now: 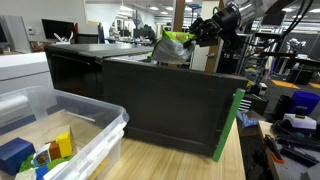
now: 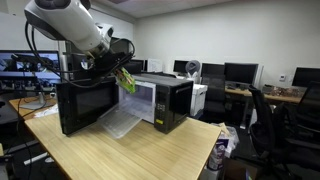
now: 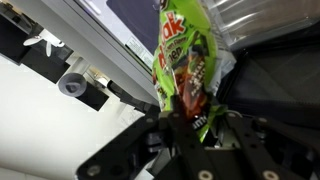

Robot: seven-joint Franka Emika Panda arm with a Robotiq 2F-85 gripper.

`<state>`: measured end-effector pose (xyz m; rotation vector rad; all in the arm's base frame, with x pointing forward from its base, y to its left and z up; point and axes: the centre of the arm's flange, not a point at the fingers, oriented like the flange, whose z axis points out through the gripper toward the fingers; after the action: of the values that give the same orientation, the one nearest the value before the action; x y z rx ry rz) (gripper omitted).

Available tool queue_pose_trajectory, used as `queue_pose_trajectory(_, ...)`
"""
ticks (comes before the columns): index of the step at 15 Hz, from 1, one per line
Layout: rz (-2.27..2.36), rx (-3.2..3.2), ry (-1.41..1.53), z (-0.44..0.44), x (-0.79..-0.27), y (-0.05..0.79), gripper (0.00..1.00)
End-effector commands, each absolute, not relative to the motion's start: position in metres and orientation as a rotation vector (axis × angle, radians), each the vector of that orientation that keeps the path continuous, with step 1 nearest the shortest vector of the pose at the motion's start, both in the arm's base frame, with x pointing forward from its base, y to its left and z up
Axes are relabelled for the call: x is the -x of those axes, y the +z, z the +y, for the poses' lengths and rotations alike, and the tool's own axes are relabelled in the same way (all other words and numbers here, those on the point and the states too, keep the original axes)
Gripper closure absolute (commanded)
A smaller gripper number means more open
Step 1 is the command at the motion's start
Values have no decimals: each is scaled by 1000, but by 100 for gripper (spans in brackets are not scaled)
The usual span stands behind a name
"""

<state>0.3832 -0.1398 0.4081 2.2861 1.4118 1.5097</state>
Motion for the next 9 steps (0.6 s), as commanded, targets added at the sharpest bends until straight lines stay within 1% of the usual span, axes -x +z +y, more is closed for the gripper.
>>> queue_pose_trajectory(1, 1383, -2303, 1503, -135, -387, 411, 93)
queue_pose_trajectory(9, 1434, -2364, 1440, -132, -388, 390, 93)
